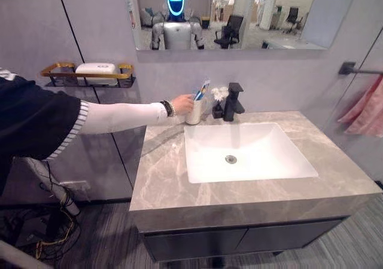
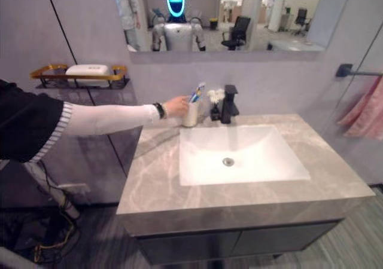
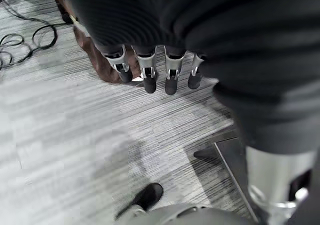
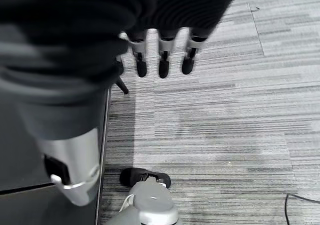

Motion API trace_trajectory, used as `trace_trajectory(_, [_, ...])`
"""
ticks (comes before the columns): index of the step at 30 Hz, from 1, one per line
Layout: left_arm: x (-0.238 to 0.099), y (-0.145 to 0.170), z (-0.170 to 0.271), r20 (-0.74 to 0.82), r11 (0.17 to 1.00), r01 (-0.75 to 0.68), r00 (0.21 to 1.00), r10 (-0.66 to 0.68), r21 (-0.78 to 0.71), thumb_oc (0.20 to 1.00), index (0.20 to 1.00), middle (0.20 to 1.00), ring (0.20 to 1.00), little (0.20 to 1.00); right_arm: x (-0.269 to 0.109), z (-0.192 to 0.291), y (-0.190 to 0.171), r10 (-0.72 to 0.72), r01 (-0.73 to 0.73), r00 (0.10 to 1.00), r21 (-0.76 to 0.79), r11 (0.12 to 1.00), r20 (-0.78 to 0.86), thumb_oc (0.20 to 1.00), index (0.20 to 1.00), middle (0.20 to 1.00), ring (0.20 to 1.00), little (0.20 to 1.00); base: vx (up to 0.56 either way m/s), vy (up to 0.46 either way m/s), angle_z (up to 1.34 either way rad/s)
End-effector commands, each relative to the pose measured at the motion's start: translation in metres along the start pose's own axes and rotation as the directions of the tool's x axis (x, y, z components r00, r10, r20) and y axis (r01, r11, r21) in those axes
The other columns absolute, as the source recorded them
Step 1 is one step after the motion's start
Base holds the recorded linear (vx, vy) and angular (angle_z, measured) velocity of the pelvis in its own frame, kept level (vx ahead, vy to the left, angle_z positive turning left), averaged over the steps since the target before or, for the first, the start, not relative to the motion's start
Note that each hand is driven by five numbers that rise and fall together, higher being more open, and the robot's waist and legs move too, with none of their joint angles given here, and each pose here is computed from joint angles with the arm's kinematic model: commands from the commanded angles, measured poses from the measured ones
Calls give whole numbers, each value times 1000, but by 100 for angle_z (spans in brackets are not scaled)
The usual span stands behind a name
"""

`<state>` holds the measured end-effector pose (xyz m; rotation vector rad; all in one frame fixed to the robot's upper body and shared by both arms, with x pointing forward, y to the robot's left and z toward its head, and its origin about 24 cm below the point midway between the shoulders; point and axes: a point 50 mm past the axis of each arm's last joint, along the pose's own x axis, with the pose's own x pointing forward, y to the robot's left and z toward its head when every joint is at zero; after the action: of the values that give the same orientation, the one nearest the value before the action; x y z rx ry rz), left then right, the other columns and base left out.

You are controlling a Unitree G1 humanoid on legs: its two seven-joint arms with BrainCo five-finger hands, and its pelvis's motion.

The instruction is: Put brush and paste in cup on sink, flatten towel.

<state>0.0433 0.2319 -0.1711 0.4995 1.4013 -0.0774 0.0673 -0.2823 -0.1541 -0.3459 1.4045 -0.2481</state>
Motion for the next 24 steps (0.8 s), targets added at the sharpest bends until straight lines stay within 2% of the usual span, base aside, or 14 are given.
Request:
trace_trajectory(1, [0, 4, -9, -31, 998, 1, 1000, 1, 64, 1000, 1000, 1000, 1000, 1000, 0, 20, -13, -42, 42, 999, -6, 999, 34, 1000, 1000, 1000, 1000, 1000, -94, -79, -3])
trace_trajectory(4, [0, 6, -10, -33, 998, 0, 999, 2, 69, 1000, 1000, 1000, 1000, 1000, 0, 19, -20, -56, 56, 998, -29, 998, 20, 1000, 1000, 1000, 1000, 1000, -27, -44, -4])
trace_trajectory(6, [-1, 40, -15, -58, 997, -52, 997, 55, 59, 1000, 1000, 1000, 1000, 1000, -3, 32, -50, -108, 111, 993, -90, 990, 35, 1000, 1000, 1000, 1000, 1000, 16, -78, 1])
trace_trajectory(12, [-1, 37, -16, -64, 994, -33, 997, 40, 108, 1000, 1000, 1000, 1000, 1000, -6, 50, -65, -141, 145, 988, -62, 987, 68, 1000, 1000, 1000, 1000, 1000, 55, -107, -19])
trace_trajectory(15, [0, 40, -2, -14, 990, -51, 998, 54, 131, 1000, 1000, 1000, 1000, 1000, -8, 55, -76, -167, 170, 983, -40, 985, 77, 1000, 1000, 1000, 1000, 1000, 29, -107, -2])
trace_trajectory(16, [1, 33, 3, 9, 996, -71, 997, 71, 55, 1000, 1000, 1000, 1000, 1000, -3, 32, 16, -27, 50, 988, -143, 988, 153, 1000, 1000, 1000, 1000, 1000, -56, -86, -4])
trace_trajectory(17, [0, 34, -5, -19, 996, -83, 996, 83, 27, 1000, 1000, 1000, 1000, 1000, -5, 38, 34, 19, 12, 982, -158, 987, 189, 1000, 1000, 1000, 1000, 1000, -65, -48, 3])
trace_trajectory(18, [0, 34, -5, -19, 996, -83, 996, 83, 27, 1000, 1000, 1000, 1000, 1000, -5, 38, 34, 19, 12, 982, -158, 987, 189, 1000, 1000, 1000, 1000, 1000, -41, -96, -18])
trace_trajectory(21, [-3, 58, -20, -94, 977, -188, 979, 179, -97, 1000, 1000, 1000, 1000, 1000, -18, 59, 49, 109, -28, 923, -219, 975, 368, 1000, 1000, 1000, 1000, 1000, 0, -132, -49])
trace_trajectory(24, [-3, 63, -23, -107, 968, -207, 975, 194, -138, 1000, 1000, 1000, 1000, 1000, -21, 62, 50, 118, -21, 907, -237, 971, 403, 1000, 1000, 1000, 1000, 1000, 16, -90, -33])
